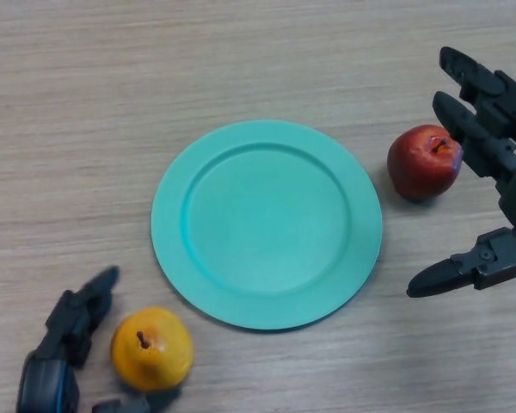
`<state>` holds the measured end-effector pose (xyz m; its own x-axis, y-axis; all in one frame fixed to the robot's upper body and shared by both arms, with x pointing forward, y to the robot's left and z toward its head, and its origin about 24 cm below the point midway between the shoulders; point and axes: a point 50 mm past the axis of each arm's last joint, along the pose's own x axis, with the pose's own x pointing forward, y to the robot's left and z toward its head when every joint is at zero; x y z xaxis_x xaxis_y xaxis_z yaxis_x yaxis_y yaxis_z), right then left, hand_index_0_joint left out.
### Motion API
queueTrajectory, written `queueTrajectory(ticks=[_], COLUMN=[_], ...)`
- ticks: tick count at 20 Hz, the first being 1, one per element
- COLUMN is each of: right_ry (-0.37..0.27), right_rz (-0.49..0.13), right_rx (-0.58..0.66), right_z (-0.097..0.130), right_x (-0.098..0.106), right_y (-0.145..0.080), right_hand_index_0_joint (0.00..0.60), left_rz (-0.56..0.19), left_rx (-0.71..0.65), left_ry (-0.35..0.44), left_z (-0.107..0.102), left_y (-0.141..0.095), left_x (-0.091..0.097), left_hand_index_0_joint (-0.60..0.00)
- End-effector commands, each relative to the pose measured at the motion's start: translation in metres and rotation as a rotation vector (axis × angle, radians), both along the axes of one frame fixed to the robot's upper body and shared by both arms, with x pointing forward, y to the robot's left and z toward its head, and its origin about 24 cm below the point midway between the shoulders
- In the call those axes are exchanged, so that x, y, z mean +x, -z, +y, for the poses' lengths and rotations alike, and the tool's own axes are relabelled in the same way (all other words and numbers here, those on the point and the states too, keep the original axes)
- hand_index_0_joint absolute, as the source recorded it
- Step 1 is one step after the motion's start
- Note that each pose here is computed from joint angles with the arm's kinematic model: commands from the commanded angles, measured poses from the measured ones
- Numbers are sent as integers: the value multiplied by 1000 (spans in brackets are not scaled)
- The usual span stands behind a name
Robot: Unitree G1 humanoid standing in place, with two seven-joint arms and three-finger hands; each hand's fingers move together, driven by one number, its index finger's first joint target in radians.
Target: Pick up the yellow pear and place it on the plate
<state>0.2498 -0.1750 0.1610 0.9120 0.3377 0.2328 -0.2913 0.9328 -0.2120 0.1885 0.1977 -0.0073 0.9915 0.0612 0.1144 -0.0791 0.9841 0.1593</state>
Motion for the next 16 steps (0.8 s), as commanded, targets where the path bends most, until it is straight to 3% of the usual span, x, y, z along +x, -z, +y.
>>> queueTrajectory(ticks=[1, 5, 9, 10, 13, 14, 16], right_ry=[46, 56, 56, 58, 64, 66, 61], right_rz=[-223, -216, -223, -219, -227, -227, -214], right_rx=[20, 8, 17, 14, 14, 7, -6], right_z=[-14, -15, -16, -17, -17, -18, -18], right_x=[-11, -10, -11, -10, -11, -12, -14], right_y=[-32, -31, -31, -31, -32, -32, -31], right_hand_index_0_joint=[0, 0, 0, 0, 0, 0, 0], left_rz=[-58, -98, -180, -237, -296, -403, -465], left_rx=[80, 126, 187, 187, 140, 127, 94], left_ry=[133, 147, 161, 149, 143, 127, 133], left_z=[-17, -16, -20, -20, -21, -21, -21], left_y=[-8, -21, -59, -74, -96, -112, -124], left_x=[0, 3, -1, -3, -1, 3, 16], left_hand_index_0_joint=[-600, -600, -600, -600, -600, -600, -600])
